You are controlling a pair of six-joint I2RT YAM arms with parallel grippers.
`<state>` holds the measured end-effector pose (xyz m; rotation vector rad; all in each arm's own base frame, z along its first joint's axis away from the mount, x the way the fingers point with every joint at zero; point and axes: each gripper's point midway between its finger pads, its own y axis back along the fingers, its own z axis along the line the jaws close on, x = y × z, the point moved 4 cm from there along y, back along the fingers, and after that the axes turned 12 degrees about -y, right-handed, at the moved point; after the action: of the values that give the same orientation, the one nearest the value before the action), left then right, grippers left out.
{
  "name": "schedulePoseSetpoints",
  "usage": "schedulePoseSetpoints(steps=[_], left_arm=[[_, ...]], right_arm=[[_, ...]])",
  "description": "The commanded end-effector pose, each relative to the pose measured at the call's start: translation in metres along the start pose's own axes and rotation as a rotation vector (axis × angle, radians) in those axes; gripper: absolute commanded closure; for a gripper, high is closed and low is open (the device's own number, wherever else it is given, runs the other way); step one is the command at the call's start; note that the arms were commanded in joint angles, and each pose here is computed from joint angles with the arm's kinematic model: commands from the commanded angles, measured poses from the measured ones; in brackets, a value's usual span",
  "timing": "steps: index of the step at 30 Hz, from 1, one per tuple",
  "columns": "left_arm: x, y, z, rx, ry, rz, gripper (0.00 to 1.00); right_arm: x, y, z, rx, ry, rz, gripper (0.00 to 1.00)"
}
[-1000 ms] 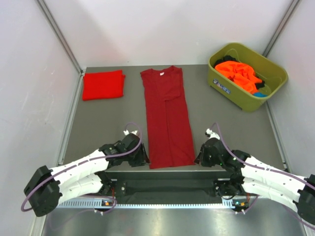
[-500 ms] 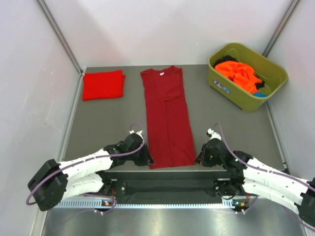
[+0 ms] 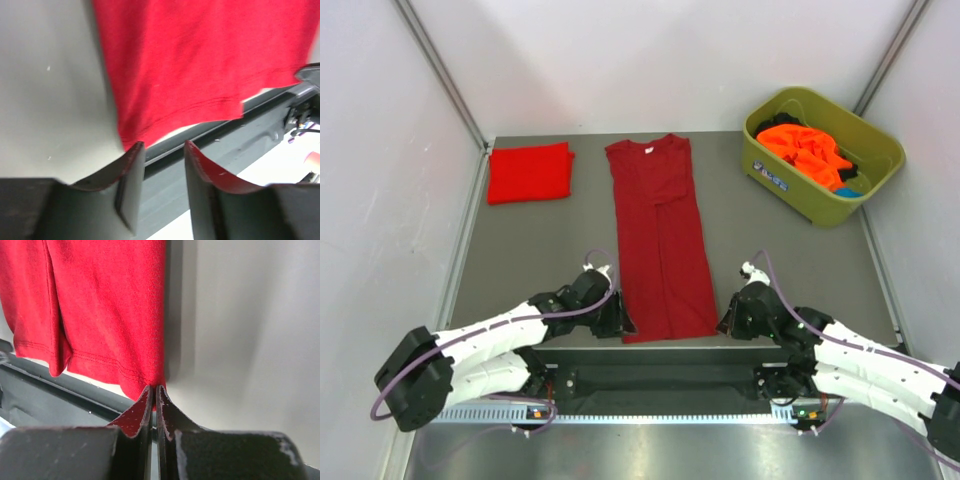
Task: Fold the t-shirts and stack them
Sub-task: Fold the tshirt
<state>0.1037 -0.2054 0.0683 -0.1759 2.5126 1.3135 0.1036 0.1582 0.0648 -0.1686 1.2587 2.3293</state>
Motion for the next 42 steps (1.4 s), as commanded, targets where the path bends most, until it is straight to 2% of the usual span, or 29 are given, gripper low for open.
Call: schedulePoseSetpoints(steps=[1, 4, 12, 20, 23, 26, 27, 28, 38, 42], left_arm=[[-0.016, 0.017, -0.010, -0.008, -0.036, -0.064, 0.56], [-0.016, 0.020, -0.005, -0.023, -0.023, -0.097, 0.54], [-0.001, 0.002, 0.008, -0.012, 0.032, -0.066, 0.54], [0.009, -0.005, 0.023, -0.076, 0.076, -0.038, 0.56], [0.010, -0.007, 0.024, -0.064, 0.084, -0.047, 0.59], [0.010, -0.006, 0.019, -0.038, 0.083, -0.038, 0.80], [0.010, -0.005, 0.017, -0.029, 0.084, -0.036, 0.94], [0.010, -0.004, 0.015, -0.021, 0.086, -0.033, 1.00], [0.008, 0.017, -0.002, 0.062, 0.172, -0.059, 1.00], [0.009, 0.013, 0.000, 0.038, 0.173, -0.034, 1.00]], right_arm=[[0.004, 0.000, -0.001, -0.005, 0.012, 0.007, 1.00], [0.006, -0.001, -0.003, -0.009, 0.008, 0.011, 1.00], [0.007, -0.002, 0.000, -0.020, 0.031, 0.019, 1.00], [0.008, -0.004, 0.005, -0.037, 0.030, 0.029, 1.00], [0.008, -0.004, 0.004, -0.045, 0.028, 0.018, 1.00], [0.009, -0.004, 0.004, -0.043, 0.029, 0.023, 1.00], [0.010, -0.004, 0.003, -0.040, 0.030, 0.024, 1.00], [0.010, -0.004, 0.005, -0.044, 0.033, 0.024, 1.00], [0.015, 0.008, 0.018, -0.059, 0.054, 0.012, 1.00], [0.014, 0.006, 0.019, -0.051, 0.066, 0.001, 1.00]])
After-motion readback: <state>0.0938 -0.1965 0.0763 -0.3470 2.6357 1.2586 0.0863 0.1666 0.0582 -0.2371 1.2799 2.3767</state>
